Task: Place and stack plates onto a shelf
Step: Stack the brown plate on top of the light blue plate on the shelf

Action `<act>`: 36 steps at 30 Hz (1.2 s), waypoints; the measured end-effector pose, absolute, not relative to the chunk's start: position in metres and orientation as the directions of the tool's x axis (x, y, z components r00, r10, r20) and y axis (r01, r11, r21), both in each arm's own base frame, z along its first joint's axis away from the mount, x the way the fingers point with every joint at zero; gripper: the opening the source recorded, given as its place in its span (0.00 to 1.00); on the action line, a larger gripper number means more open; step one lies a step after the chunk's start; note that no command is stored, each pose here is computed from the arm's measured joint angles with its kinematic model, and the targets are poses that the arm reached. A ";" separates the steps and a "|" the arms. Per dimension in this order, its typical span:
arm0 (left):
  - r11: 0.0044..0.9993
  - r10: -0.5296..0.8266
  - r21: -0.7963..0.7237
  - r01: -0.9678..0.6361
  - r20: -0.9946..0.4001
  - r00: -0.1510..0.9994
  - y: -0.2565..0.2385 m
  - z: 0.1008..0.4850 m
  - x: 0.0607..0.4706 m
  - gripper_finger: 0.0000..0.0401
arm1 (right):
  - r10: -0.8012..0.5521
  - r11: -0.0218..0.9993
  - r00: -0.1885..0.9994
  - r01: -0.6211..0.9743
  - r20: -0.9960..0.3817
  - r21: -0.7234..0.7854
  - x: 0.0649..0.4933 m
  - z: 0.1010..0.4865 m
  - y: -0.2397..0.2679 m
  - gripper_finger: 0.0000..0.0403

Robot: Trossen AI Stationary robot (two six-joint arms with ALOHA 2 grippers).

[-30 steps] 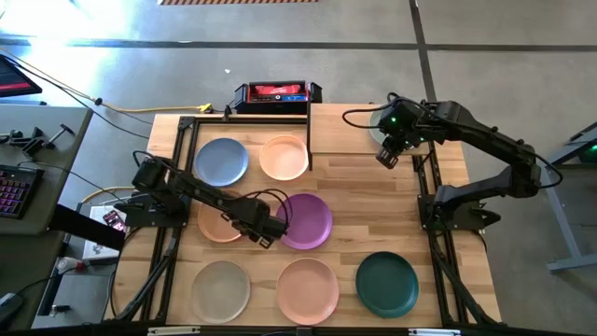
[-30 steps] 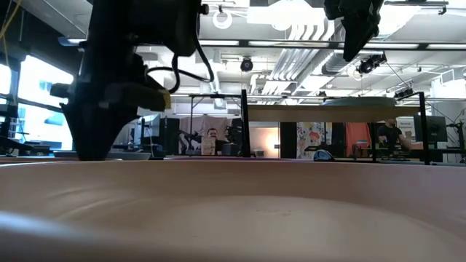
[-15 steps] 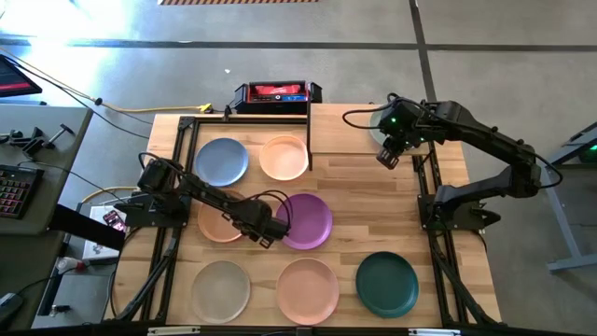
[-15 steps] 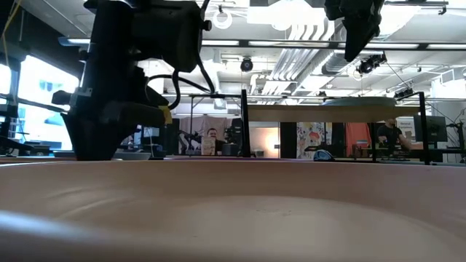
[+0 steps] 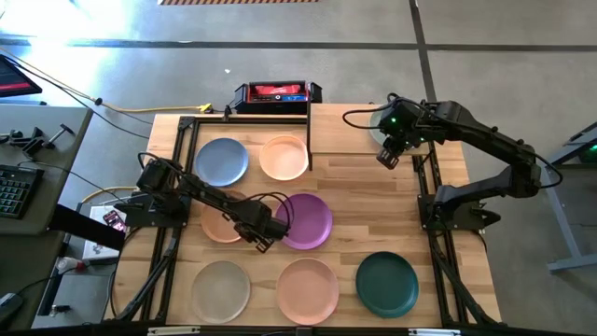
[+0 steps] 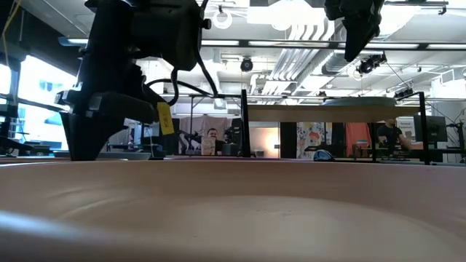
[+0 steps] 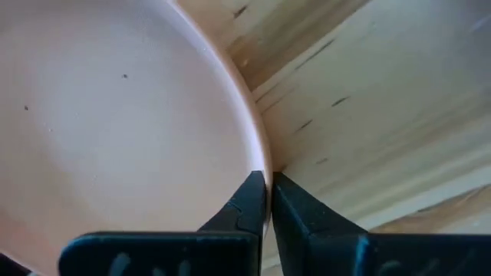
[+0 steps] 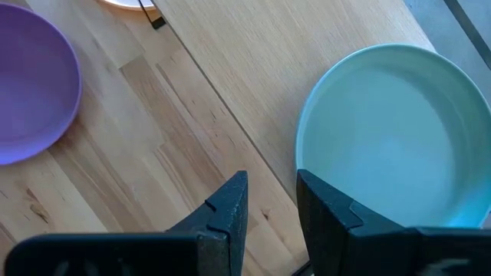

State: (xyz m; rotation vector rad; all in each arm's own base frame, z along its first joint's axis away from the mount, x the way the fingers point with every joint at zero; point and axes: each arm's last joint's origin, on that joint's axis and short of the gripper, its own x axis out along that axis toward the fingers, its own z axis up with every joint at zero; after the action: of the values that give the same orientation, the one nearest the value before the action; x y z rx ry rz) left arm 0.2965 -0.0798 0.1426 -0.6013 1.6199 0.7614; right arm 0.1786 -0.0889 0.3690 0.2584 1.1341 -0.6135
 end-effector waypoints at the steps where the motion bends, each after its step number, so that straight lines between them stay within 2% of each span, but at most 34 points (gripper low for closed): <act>1: 0.656 0.023 0.151 -0.739 -0.983 -0.180 -0.081 0.143 0.296 0.02 | -0.325 0.809 0.282 0.578 -0.903 -0.110 0.179 0.369 -0.089 0.22; 6: 0.681 -0.034 0.101 -0.725 -0.985 -0.170 -0.086 0.151 0.293 0.01 | -0.325 0.809 0.281 0.578 -0.903 -0.111 0.179 0.369 -0.089 0.22; 12: 0.695 -0.037 0.042 -0.717 -0.995 -0.095 -0.089 0.177 0.284 0.01 | -0.324 0.810 0.282 0.577 -0.903 -0.111 0.179 0.369 -0.089 0.22; 18: 0.706 0.009 -0.037 -0.707 -0.998 0.062 -0.083 0.216 0.273 0.00 | -0.297 0.785 0.297 0.617 -0.908 -0.055 0.179 0.369 -0.088 0.22; 22: 0.759 0.056 -0.086 -0.645 -0.979 0.197 -0.078 0.249 0.265 0.00 | -0.263 0.794 0.316 0.608 -0.912 -0.019 0.180 0.369 -0.087 0.22; 29: 0.912 0.143 -0.031 -0.409 -0.910 0.388 -0.070 0.299 0.256 0.00 | -0.261 0.813 0.322 0.581 -0.910 -0.028 0.180 0.369 -0.086 0.25; 33: 0.974 0.171 0.085 -0.208 -0.881 0.440 -0.068 0.315 0.258 0.00 | -0.263 0.813 0.339 0.582 -0.903 -0.018 0.183 0.370 -0.084 0.30; 36: 0.981 0.175 0.191 -0.011 -0.871 0.460 -0.067 0.320 0.260 0.00 | -0.273 0.797 0.371 0.604 -0.888 0.008 0.187 0.371 -0.083 0.33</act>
State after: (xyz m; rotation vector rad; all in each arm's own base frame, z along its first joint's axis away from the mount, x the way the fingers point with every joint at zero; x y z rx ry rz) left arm 0.2597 -0.0673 0.3203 0.1670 1.0884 0.1146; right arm 0.1866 -0.0834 0.3712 0.3601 1.0498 -0.5775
